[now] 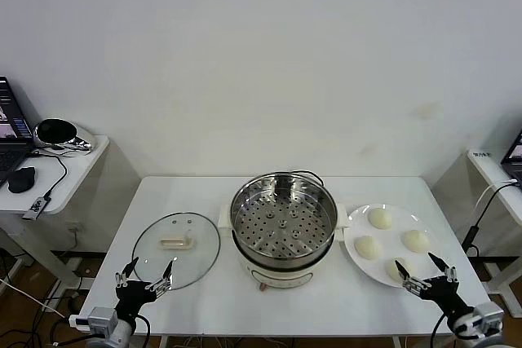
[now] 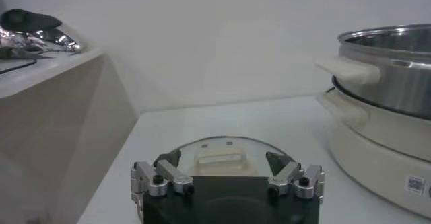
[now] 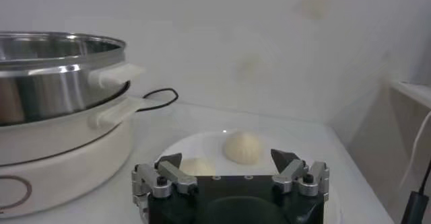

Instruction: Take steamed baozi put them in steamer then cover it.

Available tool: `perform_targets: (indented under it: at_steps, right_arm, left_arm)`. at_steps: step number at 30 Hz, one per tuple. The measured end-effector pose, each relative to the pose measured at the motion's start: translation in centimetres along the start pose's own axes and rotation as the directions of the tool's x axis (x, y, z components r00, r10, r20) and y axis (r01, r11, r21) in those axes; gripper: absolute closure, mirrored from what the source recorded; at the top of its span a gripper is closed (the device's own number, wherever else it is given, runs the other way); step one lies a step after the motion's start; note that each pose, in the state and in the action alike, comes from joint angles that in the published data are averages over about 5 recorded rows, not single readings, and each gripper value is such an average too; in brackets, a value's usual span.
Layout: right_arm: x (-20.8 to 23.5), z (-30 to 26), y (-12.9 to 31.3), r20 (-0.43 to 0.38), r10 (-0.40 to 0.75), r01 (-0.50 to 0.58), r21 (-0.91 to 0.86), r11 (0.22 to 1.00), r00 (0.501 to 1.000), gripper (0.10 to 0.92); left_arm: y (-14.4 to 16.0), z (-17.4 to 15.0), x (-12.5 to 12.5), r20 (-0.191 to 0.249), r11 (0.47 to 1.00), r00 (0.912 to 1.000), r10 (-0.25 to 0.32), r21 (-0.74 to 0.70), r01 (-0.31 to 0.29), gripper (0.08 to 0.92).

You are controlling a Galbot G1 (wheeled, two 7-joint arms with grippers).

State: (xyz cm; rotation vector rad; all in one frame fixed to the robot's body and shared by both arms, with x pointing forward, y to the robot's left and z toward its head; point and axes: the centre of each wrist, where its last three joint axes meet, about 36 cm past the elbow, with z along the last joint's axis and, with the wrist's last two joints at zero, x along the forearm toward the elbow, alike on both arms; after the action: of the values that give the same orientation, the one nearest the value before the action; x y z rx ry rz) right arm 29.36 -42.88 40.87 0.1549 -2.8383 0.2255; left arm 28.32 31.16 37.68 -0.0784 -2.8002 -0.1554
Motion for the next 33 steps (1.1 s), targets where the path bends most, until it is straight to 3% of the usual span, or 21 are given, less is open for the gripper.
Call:
perform_targets:
  at_steps: [8, 13, 22, 33]
  right_arm:
    - [-2.1, -4.1, -3.2, -0.014, -0.011, 0.014, 0.185, 0.983, 1.0, 0.2]
    - [-4.8, -8.5, -6.2, -0.055, -0.066, 0.082, 0.386, 0.919, 0.996, 0.2]
    - [-11.1, -17.7, -9.3, -0.264, -0.202, 0.33, 0.668, 0.667, 0.943, 0.2]
    - [-21.5, -23.1, -7.8, -0.557, -0.248, 0.609, 0.703, 0.366, 0.792, 0.2]
  left_arm:
    - [0.0, -0.1, 0.3, 0.003, 1.0, 1.0, -0.005, -0.013, 0.005, 0.177]
    - [-0.3, -0.2, 0.7, 0.013, 1.0, 0.9998, -0.013, -0.019, 0.013, 0.177]
    - [-1.1, -0.2, 1.6, 0.024, 0.999, 0.9992, -0.033, -0.021, 0.034, 0.177]
    - [-1.7, -0.8, 2.9, 0.051, 0.997, 0.9958, -0.076, -0.022, 0.077, 0.177]
